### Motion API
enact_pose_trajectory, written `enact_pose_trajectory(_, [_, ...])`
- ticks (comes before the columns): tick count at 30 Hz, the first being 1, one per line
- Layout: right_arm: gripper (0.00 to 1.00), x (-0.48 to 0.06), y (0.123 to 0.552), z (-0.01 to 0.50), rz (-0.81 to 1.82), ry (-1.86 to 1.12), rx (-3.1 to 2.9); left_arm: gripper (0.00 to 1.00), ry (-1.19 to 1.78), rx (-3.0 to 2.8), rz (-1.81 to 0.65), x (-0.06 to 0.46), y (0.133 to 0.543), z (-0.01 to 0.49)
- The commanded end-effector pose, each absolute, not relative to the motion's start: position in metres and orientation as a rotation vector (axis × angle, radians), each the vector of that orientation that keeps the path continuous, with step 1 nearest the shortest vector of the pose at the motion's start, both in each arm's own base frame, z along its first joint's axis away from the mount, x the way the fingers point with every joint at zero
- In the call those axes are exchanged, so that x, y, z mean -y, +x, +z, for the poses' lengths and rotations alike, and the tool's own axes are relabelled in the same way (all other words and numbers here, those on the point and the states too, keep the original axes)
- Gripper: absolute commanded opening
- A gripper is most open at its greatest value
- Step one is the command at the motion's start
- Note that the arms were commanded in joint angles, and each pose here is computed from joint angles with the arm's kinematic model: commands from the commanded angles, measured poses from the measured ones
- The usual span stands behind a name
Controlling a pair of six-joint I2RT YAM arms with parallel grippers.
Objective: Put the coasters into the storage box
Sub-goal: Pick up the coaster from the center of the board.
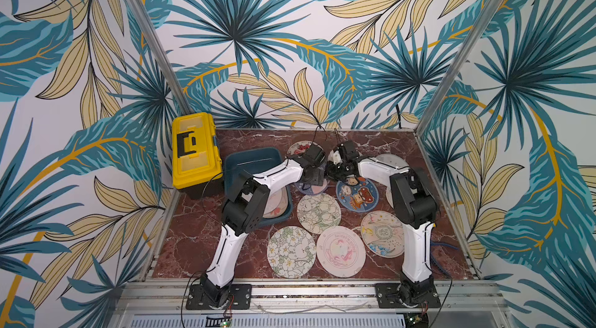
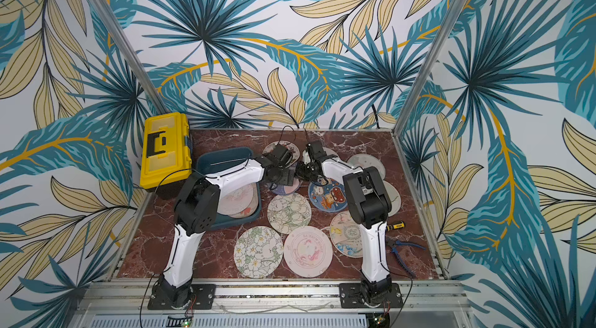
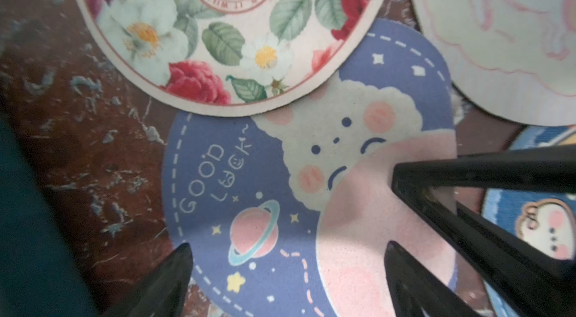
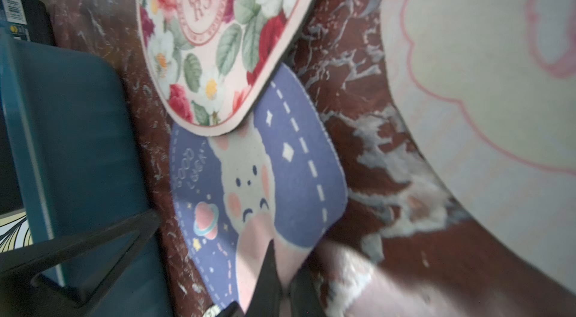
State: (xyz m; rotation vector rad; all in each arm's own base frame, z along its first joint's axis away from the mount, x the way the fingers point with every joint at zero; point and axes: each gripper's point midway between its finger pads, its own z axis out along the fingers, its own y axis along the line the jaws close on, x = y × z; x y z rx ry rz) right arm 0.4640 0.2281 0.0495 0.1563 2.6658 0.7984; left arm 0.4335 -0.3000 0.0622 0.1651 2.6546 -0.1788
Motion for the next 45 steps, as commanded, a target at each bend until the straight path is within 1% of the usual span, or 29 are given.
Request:
enact_pose_trajectory(1, [0.00,-0.235,0.452,0.080,0.824,0.074,-2.628,0.96,0.217,-2.593,-0.190,0.309,0.429,0.085])
enact_pose_trajectory(10, [0.00,-0.219,0.433,0.089,0.734,0.047,-2.653,0.99,0.256,-2.543,-0.203,0.310,0.425,0.104])
enact_pose_trajectory(18, [0.00,-0.214,0.423,0.102,0.710,0.017,-2.652,0.99,0.357,-2.430,-0.231,0.313,0.417,0.120])
enact_pose_trajectory(21, [0.00,-0.212,0.422,0.106,0.699,0.008,-2.647,1.00,0.406,-2.359,-0.246,0.315,0.411,0.130])
enact_pose_trajectory(27, [0.00,-0.214,0.424,0.112,0.712,0.005,-2.640,0.99,0.596,-2.207,-0.184,0.330,0.392,0.145])
enact_pose_trajectory(32, [0.00,-0.216,0.423,0.119,0.731,0.004,-2.630,0.99,0.715,-2.162,-0.170,0.350,0.377,0.136])
enact_pose_trajectory(40, [0.00,-0.219,0.416,0.139,0.782,-0.011,-2.604,1.00,0.729,-2.148,-0.280,0.368,0.361,0.124])
enact_pose_trajectory(45, [0.00,-0.219,0.412,0.154,0.794,-0.028,-2.593,0.99,0.710,-2.121,-0.283,0.364,0.358,0.124])
